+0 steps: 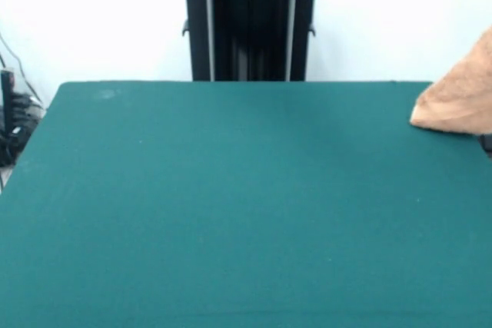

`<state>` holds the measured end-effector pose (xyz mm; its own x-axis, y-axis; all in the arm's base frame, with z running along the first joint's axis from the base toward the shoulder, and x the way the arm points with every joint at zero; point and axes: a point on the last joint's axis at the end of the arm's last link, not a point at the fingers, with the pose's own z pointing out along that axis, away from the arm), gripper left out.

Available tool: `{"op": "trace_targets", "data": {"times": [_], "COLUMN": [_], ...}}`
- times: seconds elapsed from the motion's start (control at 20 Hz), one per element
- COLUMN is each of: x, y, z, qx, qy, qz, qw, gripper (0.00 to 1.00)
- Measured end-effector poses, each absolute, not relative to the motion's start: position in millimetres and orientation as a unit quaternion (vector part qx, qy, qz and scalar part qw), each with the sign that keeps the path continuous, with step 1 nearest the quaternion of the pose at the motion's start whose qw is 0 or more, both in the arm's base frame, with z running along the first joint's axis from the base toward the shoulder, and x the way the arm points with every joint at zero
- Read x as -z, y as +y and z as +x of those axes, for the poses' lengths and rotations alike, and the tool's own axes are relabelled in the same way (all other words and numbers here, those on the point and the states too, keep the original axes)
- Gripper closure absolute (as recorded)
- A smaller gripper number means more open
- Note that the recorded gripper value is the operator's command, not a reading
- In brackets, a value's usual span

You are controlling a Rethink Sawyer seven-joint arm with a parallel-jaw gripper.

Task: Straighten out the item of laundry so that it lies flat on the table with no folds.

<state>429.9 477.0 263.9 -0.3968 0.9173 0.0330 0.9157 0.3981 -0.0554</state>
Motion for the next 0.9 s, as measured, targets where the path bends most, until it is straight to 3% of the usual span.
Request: {"op": "trace_targets", "data": {"times": [0.3,0.9], "x": [-263,-319], "y": [493,528], "z": [437,460], "qx": [-0.023,-0.021], "qy": [-0.780,-0.729], "qz": [-0.623,-0.679], "qw": [0.048,0.079], "gripper": [1.00,1.00]}}
